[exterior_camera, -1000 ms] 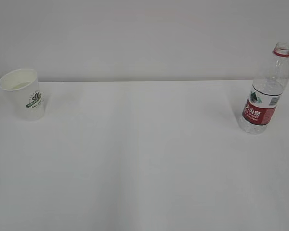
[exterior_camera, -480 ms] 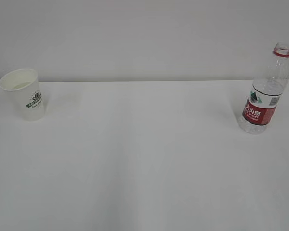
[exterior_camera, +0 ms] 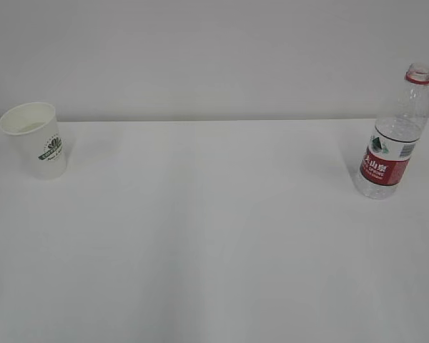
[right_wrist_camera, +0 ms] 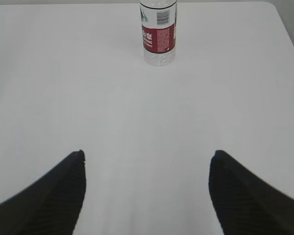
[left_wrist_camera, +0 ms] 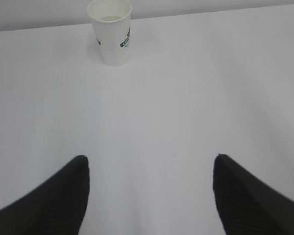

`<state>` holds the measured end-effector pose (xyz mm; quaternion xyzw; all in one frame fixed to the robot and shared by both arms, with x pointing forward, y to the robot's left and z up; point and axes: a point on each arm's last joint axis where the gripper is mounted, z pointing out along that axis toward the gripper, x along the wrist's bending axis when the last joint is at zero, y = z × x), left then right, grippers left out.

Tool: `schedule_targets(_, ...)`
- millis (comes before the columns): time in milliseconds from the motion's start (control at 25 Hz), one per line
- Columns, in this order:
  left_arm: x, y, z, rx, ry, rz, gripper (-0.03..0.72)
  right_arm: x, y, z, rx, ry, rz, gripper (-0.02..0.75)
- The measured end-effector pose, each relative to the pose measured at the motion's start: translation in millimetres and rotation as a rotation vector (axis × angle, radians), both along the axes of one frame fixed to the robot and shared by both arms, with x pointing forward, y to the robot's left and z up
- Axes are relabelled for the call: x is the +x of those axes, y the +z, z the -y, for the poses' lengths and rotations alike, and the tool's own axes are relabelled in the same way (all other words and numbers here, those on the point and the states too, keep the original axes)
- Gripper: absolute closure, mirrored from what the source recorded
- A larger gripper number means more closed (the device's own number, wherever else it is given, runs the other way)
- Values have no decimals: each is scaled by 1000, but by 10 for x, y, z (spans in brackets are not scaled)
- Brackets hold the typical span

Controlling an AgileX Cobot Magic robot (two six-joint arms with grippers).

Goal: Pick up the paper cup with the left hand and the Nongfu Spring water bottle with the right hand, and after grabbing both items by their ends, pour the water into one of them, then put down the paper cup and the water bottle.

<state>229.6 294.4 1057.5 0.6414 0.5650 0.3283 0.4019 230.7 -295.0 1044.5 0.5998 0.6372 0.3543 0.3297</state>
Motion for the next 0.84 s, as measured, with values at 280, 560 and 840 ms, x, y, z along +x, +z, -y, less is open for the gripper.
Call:
schedule_targets(280,0,0,0,0,0,0,118,0,0,-1,1,1,0,149)
schedule_targets(560,0,0,0,0,0,0,118,0,0,-1,1,1,0,148)
schedule_targets(840,0,0,0,0,0,0,118,0,0,-1,1,1,0,149)
